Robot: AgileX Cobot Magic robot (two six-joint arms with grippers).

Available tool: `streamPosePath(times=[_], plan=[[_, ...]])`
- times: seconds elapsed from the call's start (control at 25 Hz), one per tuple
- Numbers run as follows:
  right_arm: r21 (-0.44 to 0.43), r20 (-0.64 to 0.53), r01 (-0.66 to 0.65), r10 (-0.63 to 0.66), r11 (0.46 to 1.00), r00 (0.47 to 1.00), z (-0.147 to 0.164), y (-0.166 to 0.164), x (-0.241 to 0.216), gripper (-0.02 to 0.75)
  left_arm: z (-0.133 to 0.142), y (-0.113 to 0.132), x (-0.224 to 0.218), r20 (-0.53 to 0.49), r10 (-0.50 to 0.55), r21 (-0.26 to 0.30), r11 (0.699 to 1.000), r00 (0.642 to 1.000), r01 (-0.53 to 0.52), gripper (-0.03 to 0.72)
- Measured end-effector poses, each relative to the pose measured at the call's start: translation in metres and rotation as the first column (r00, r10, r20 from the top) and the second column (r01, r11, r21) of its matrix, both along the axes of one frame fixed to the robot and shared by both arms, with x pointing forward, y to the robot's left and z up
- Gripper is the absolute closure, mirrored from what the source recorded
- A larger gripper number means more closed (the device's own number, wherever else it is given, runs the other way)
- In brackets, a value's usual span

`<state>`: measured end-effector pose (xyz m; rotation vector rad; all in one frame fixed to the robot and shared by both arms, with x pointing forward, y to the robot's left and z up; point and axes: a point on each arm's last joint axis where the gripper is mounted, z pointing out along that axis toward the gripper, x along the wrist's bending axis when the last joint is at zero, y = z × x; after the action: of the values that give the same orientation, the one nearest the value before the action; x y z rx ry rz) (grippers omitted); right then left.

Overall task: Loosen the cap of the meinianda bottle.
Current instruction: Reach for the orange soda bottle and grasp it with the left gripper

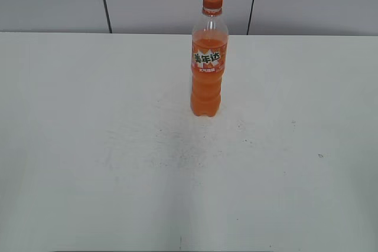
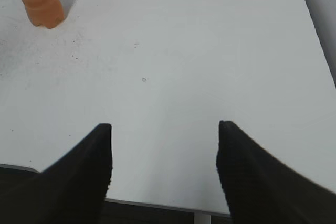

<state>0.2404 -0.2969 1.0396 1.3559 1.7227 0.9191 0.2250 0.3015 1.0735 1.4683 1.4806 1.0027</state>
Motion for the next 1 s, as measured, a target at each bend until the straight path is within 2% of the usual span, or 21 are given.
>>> streamPosePath(times=[0.12,0.28,0.6,0.8,1.0], plan=[[0.0,0.0,0.0,0.0,1.0,1.0,0.0,0.0,0.0,0.265,0.011,0.0,0.001,0.063,0.0,0.0,1.0,0.998,0.0,0.218],[0.0,0.0,0.0,0.0,1.0,1.0,0.0,0.0,0.0,0.265,0.042,0.0,0.019,0.151,-0.003,-0.006,1.0,0.988,0.004,0.218],[0.0,0.0,0.0,0.0,1.0,1.0,0.0,0.0,0.0,0.265,0.06,-0.001,0.12,0.176,-0.004,0.005,1.0,0.984,0.003,0.218],[0.0,0.0,0.0,0.0,1.0,1.0,0.0,0.0,0.0,0.265,0.042,-0.001,0.182,0.207,-0.012,0.029,1.0,0.978,0.007,0.218],[0.0,0.0,0.0,0.0,1.0,1.0,0.0,0.0,0.0,0.265,-0.009,-0.013,0.228,0.194,-0.066,0.026,0.998,0.979,0.062,0.218]])
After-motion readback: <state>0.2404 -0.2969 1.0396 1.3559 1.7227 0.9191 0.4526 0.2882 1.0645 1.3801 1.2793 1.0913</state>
